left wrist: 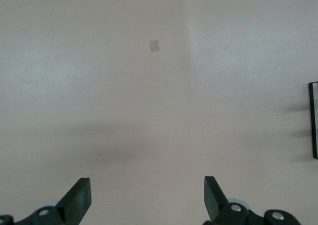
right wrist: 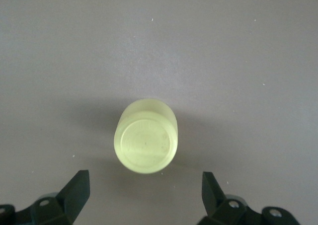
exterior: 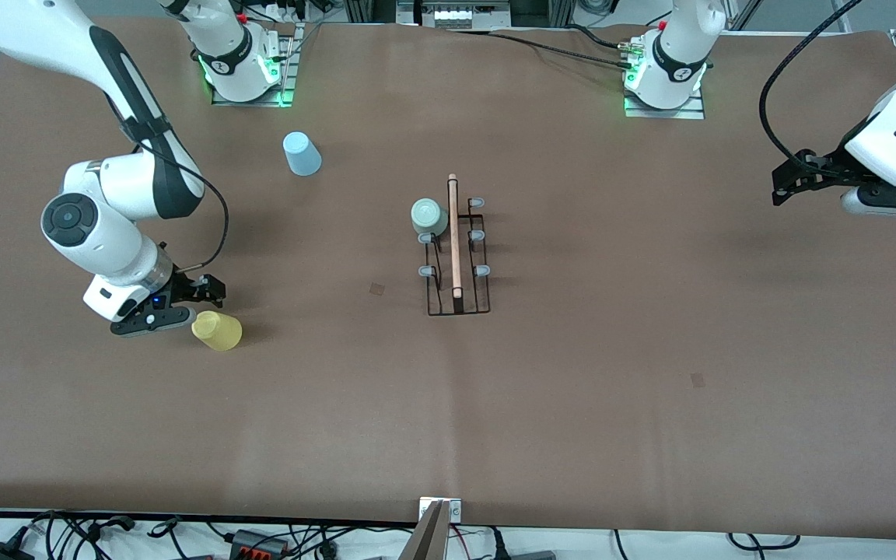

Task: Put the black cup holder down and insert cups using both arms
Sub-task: 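Reach the right gripper to the yellow cup and grasp it, then carry the yellow cup to the rack with the right gripper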

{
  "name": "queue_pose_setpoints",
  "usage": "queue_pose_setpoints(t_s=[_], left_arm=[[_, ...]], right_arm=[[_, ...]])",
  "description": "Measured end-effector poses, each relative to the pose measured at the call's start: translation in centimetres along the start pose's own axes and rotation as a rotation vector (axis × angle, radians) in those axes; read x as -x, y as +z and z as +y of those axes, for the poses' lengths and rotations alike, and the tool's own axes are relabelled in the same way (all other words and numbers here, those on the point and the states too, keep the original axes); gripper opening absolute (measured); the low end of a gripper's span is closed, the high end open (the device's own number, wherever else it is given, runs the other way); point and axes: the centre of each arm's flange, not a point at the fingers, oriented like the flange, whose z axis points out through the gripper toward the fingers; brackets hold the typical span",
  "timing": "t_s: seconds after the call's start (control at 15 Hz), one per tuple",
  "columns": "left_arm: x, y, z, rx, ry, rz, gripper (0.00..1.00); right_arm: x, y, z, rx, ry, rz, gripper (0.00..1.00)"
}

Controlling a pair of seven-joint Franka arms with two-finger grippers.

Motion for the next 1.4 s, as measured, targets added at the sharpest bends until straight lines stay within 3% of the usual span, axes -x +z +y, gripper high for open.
queue_pose_setpoints(t_s=[0.73,0.93,1.07,1.27,1.4], left_arm=[[-1.8,0.9,0.4,0.0,0.008,-0.018,1.0],[-2.4,1.5,1.2,-0.001,0.022,-0.009,1.0],[-2.7,1.7,1.8,0.0,0.032,-0.004,1.0],[-2.8,1.6,2.4,0.0,0.014,0.0,1.0],[-2.8,1.5,2.4,0.0,-0.02,0.003,1.0]], right_arm=[[-0.8,3.8,0.3,-0.029,0.013,0.047,1.0],[-0.9,4.2,0.4,-0.032,0.013,0.051,0.88],[-1.1,4.0,0.4,-0.031,0.013,0.057,0.67],[-1.6,3.4,0.5,-0.026,0.003,0.066,0.66],[-2.6,1.0,-0.2,-0.015,-0.015,0.042,0.66]])
